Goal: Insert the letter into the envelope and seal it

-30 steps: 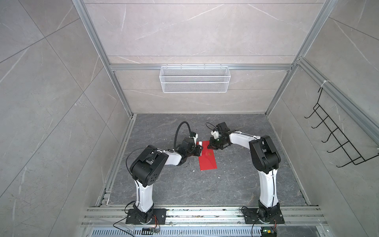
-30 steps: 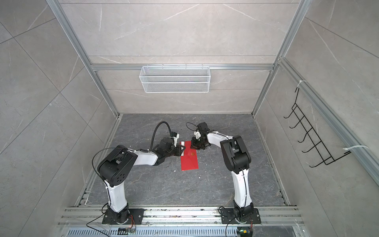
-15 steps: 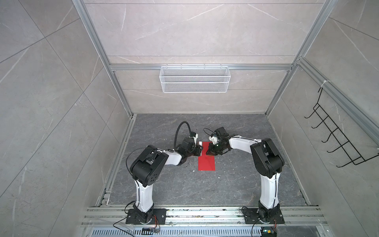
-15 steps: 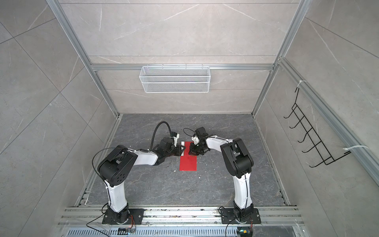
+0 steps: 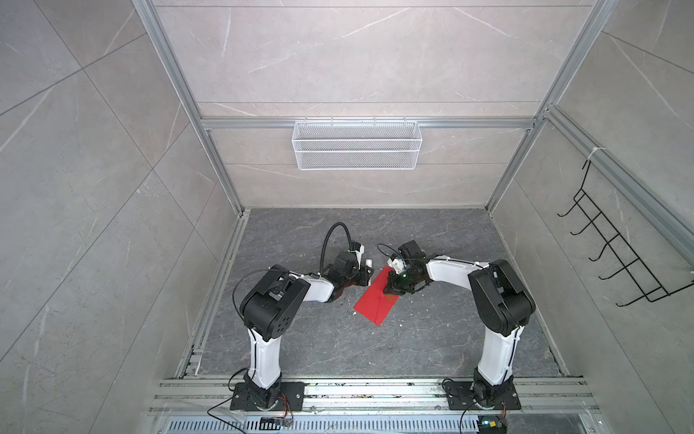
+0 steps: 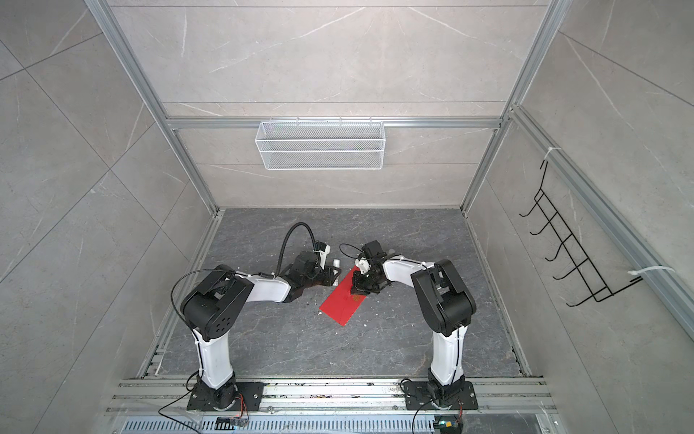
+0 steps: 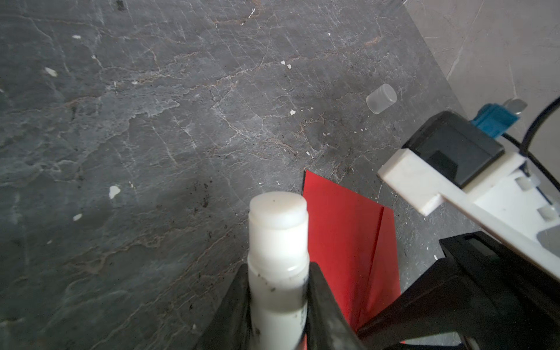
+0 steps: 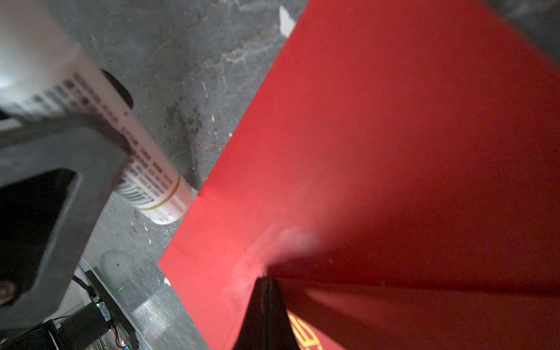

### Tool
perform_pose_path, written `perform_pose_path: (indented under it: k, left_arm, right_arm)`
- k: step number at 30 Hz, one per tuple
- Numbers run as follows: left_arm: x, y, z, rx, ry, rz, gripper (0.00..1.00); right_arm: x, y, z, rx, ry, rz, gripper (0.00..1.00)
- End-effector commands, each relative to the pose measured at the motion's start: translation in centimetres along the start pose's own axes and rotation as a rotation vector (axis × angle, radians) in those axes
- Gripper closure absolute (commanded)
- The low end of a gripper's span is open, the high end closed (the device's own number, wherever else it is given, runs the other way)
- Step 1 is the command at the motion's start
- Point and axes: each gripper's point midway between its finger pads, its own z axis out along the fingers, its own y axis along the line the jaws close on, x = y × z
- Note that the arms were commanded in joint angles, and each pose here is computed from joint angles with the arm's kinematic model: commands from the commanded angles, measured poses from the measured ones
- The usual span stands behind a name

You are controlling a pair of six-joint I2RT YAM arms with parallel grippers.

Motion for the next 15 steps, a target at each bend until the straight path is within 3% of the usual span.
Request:
perform_pose_path:
  k: [1, 7, 15]
  left_arm:
    - [0.1, 0.2, 0.2, -0.010, 0.013, -0.008, 1.00]
    - [-3.0, -1.8, -2.2, 0.030, -0.056, 0.008, 1.00]
    - [-2.5, -4.6, -4.2, 0.091, -0.031, 0.003, 1.00]
  right_arm:
    - [-0.5, 1.8, -1.8, -0.035, -0.039, -0.020, 1.00]
    - [-2.6, 5.4, -6.5, -0.094, -0.192, -0.130, 1.00]
    - [0.2, 3.9, -5.1, -0.052, -0.110, -0.139, 1.00]
